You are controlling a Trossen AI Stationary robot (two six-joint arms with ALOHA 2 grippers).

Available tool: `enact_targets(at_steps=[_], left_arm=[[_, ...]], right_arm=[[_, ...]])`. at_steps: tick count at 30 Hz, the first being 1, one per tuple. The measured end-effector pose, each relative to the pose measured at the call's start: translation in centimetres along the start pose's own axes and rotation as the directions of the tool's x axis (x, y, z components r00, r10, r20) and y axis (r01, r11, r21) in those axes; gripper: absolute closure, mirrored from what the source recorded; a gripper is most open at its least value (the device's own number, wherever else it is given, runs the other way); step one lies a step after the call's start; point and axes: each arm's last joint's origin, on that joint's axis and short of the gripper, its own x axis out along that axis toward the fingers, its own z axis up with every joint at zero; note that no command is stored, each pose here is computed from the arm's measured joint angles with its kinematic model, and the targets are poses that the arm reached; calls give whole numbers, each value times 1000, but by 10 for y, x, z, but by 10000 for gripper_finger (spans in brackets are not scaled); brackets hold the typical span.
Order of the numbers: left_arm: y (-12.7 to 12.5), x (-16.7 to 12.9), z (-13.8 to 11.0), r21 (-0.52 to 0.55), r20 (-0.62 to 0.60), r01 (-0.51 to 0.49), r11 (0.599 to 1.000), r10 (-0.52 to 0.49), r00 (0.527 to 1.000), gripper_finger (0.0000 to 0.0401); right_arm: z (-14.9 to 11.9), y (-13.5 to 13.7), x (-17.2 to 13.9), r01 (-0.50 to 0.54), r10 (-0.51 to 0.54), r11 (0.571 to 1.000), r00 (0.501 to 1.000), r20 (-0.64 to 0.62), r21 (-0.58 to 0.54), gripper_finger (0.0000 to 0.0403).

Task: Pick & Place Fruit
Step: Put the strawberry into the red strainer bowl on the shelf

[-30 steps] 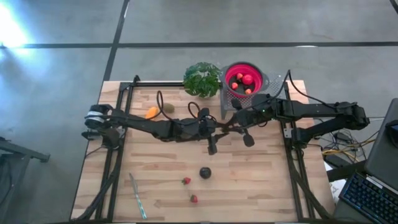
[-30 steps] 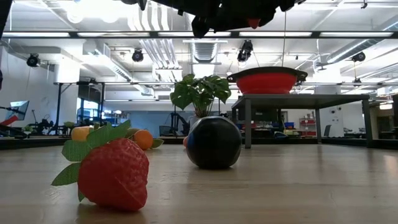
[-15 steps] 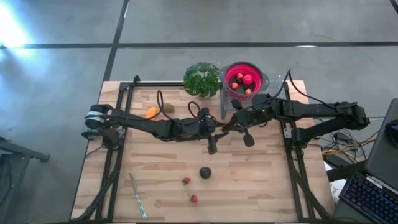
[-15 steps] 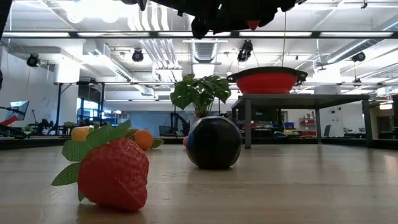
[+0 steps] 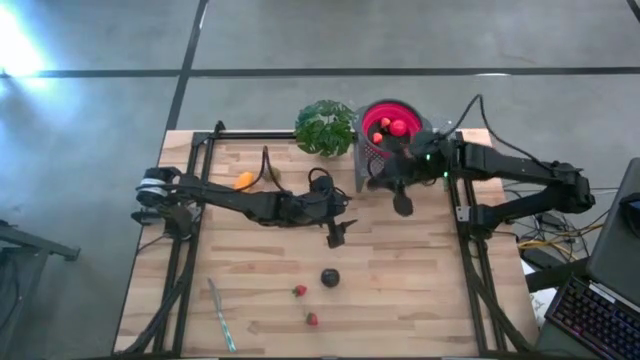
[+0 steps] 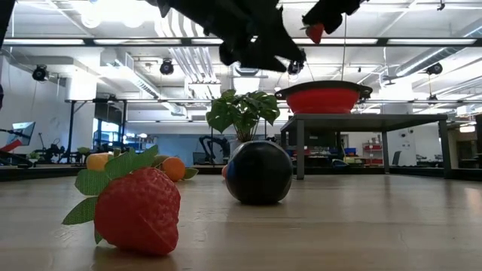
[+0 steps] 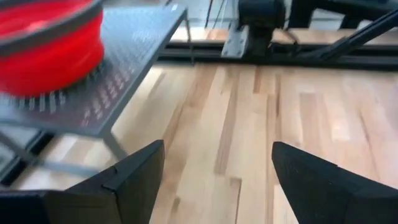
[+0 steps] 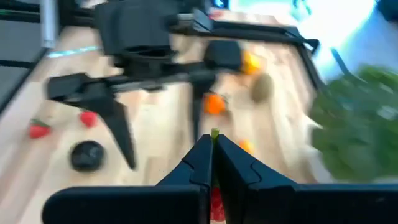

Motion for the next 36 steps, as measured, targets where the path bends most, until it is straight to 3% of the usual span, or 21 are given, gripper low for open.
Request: enact_targets(at_steps=[6,11,16,24,36], left_arm=[[0,-1,-7,-28,-58,-64,998,62,996,103],[-5,-2,-10,-42,-62,-60,997,58,996,103],[-10,-4,-13,-45,-69,-46,998,43,997,103],[-14,-6,-14,-41,-70,-36,999,33,997,103],[-14,-6,-15,-34,-83,-36,999,33,996,103]], right_arm=[[8,-49,-26,180,-178,978,984,-29,111,394],[-1,-94,-37,318,-293,918,947,-135,239,394],[-12,-135,-32,379,-307,866,918,-250,327,395],[-19,-177,-11,410,-275,831,890,-362,376,395],[-28,-202,6,464,-245,793,837,-490,395,395]])
